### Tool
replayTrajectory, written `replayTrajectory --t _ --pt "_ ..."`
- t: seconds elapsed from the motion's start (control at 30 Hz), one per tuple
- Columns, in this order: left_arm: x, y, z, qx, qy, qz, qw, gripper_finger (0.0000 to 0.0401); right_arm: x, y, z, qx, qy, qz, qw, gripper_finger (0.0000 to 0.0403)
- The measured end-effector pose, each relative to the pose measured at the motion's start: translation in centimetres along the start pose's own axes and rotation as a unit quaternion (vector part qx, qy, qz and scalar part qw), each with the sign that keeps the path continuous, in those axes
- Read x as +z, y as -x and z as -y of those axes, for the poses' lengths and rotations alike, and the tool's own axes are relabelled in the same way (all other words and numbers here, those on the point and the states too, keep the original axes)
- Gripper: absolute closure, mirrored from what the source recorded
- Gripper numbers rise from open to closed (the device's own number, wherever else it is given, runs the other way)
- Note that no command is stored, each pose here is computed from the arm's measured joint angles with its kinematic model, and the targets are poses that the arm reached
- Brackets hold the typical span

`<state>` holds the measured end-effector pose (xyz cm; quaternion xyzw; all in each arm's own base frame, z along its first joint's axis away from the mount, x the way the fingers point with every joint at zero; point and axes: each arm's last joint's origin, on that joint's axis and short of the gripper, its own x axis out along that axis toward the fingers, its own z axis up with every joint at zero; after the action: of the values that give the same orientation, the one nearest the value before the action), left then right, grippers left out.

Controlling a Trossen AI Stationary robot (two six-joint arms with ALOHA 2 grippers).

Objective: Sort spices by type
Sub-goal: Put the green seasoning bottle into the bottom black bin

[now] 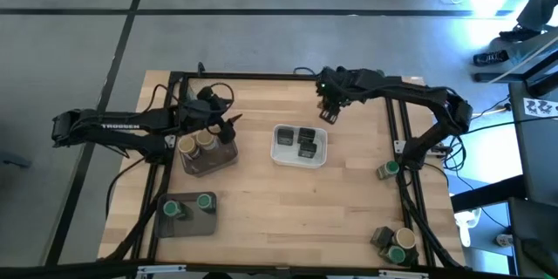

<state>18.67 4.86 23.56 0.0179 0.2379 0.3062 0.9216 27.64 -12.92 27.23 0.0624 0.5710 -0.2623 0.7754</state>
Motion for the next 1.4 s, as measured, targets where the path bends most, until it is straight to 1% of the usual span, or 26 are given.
replayTrajectory --t 0.13,0.23,0.33,0.43,0.57,0.67,0.73,0.8,0.93,1.1,1.17,1.27,1.4 --pt "0.0 0.3 0.8 -0.019 -0.005 0.003 1.0 0.0132 1.0 2.0 -2.8 0.019 -0.002 0.045 0.999 0.0194" --pt "0.0 0.6 1.4 -0.034 -0.012 0.006 0.999 0.0132 1.3 3.2 -5.2 0.038 0.015 0.077 0.996 0.0197" --pt "-0.1 0.9 2.0 -0.05 -0.015 0.009 0.999 0.0132 1.5 4.3 -7.9 0.079 0.032 0.116 0.99 0.0197" --pt "-0.1 1.3 2.7 -0.068 -0.021 0.012 0.997 0.0132 1.6 5.1 -10.9 0.137 0.062 0.156 0.976 0.0191" --pt "-0.3 1.9 3.7 -0.095 -0.032 0.013 0.995 0.0132 1.6 5.8 -15.1 0.216 0.098 0.204 0.95 0.0196" --pt "-0.5 2.4 4.3 -0.113 -0.035 0.01 0.993 0.0132 1.3 5.4 -18.2 0.248 0.126 0.218 0.936 0.0198" --pt "-0.7 2.6 4.7 -0.123 -0.034 0.005 0.992 0.0132 1.1 5.0 -19.9 0.259 0.139 0.22 0.93 0.0198" --pt "-0.9 2.9 5.0 -0.131 -0.033 -0.002 0.991 0.0132 0.9 4.4 -21.2 0.267 0.14 0.217 0.928 0.0194" --pt "-1.1 3.2 5.4 -0.143 -0.032 -0.008 0.989 0.0132 0.4 3.0 -23.0 0.271 0.136 0.195 0.933 0.0192" --pt "-1.2 3.4 5.6 -0.149 -0.032 -0.011 0.988 0.0132 -0.5 1.5 -24.2 0.264 0.136 0.152 0.943 0.0194" --pt "-1.3 3.5 5.7 -0.152 -0.033 -0.011 0.988 0.0132 -0.7 0.9 -24.3 0.258 0.132 0.133 0.948 0.0189" --pt "-1.3 3.6 5.8 -0.154 -0.033 -0.009 0.987 0.0132 -1.0 0.3 -24.4 0.264 0.125 0.104 0.951 0.0187" --pt "-1.2 3.5 5.8 -0.154 -0.032 -0.008 0.987 0.0132 -1.2 -0.4 -24.5 0.249 0.134 0.093 0.955 0.0192"
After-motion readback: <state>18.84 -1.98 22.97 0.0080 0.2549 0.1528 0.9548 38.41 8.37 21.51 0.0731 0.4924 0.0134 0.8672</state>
